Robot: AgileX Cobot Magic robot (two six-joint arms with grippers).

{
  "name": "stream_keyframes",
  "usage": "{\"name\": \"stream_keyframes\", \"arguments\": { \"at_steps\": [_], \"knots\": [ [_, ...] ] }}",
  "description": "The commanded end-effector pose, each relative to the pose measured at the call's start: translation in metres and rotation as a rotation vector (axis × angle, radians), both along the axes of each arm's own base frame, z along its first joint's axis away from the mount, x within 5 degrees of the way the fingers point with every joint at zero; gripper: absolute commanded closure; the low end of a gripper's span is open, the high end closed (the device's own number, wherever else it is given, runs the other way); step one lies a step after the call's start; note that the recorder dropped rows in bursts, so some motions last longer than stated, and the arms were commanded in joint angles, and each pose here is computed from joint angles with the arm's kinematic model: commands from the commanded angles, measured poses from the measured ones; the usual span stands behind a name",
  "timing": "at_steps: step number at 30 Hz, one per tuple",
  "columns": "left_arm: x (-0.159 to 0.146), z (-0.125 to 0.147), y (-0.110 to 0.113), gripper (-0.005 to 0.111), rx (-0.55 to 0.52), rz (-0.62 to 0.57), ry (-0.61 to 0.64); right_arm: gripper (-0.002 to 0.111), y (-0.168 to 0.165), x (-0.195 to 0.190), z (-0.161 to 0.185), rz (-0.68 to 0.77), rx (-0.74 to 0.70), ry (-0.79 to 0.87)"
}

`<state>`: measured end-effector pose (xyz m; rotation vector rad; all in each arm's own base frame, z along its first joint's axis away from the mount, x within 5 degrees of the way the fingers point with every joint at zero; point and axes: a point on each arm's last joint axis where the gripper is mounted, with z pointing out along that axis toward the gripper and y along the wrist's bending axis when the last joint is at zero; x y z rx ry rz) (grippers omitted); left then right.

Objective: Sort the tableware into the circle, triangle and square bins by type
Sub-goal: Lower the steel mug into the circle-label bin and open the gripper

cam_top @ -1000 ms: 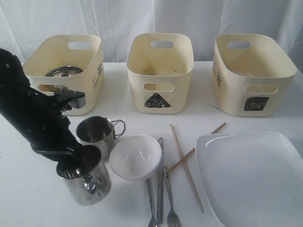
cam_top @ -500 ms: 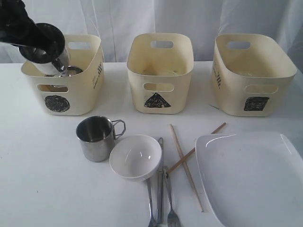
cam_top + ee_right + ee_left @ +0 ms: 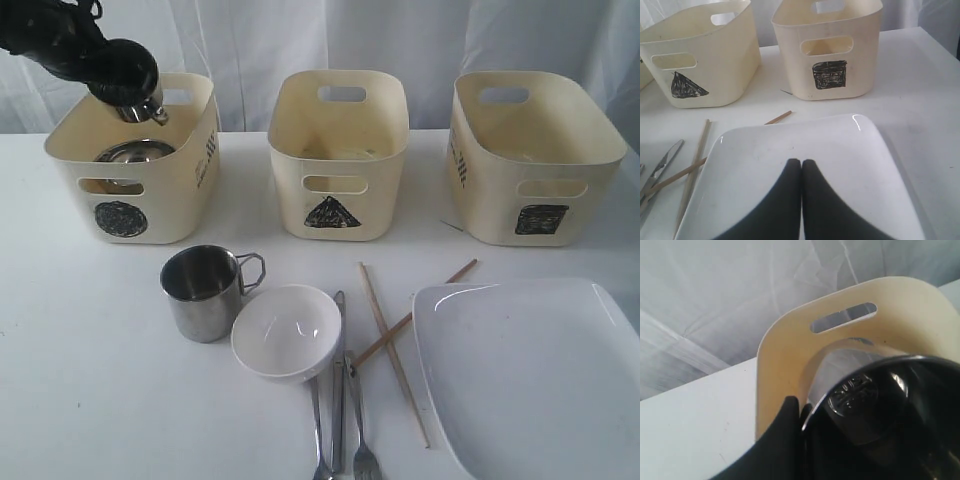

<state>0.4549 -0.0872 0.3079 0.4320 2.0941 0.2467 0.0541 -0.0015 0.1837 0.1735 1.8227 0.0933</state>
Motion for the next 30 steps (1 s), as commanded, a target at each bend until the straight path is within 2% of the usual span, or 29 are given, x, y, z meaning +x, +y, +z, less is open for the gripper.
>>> {"name": "stream_keyframes", "arguments": {
  "at_steps": [1,5,8,15,17,22,24,30],
  "knots": [
    [0.028,-0.023,0.006,0.107,-0.013,0.028,0.009,0.108,0.0,0.0,-0.001,0.0,0.004,-0.002],
    [0.044,-0.052,0.01,0.107,-0.014,0.045,0.052,0.108,0.0,0.0,-0.001,0.0,0.004,-0.002],
    [0.047,-0.064,0.011,0.107,-0.058,0.066,0.08,0.108,0.0,0.0,-0.001,0.0,0.004,-0.002],
    [0.045,-0.063,0.01,0.106,-0.128,0.106,0.133,0.108,0.0,0.0,-0.001,0.0,0.004,-0.002],
    [0.044,-0.062,0.009,0.099,-0.157,0.12,0.154,0.108,0.0,0.0,-0.001,0.0,0.004,-0.002],
    [0.043,-0.062,0.009,0.065,-0.171,0.127,0.165,0.108,0.0,0.0,-0.001,0.0,0.004,-0.002],
    [0.04,-0.059,0.009,0.055,-0.187,0.137,0.181,0.108,0.0,0.0,-0.001,0.0,0.004,-0.002],
    [0.023,-0.018,0.01,0.058,-0.191,0.137,0.148,0.108,0.0,0.0,-0.001,0.0,0.004,-0.002]
  ]
}}
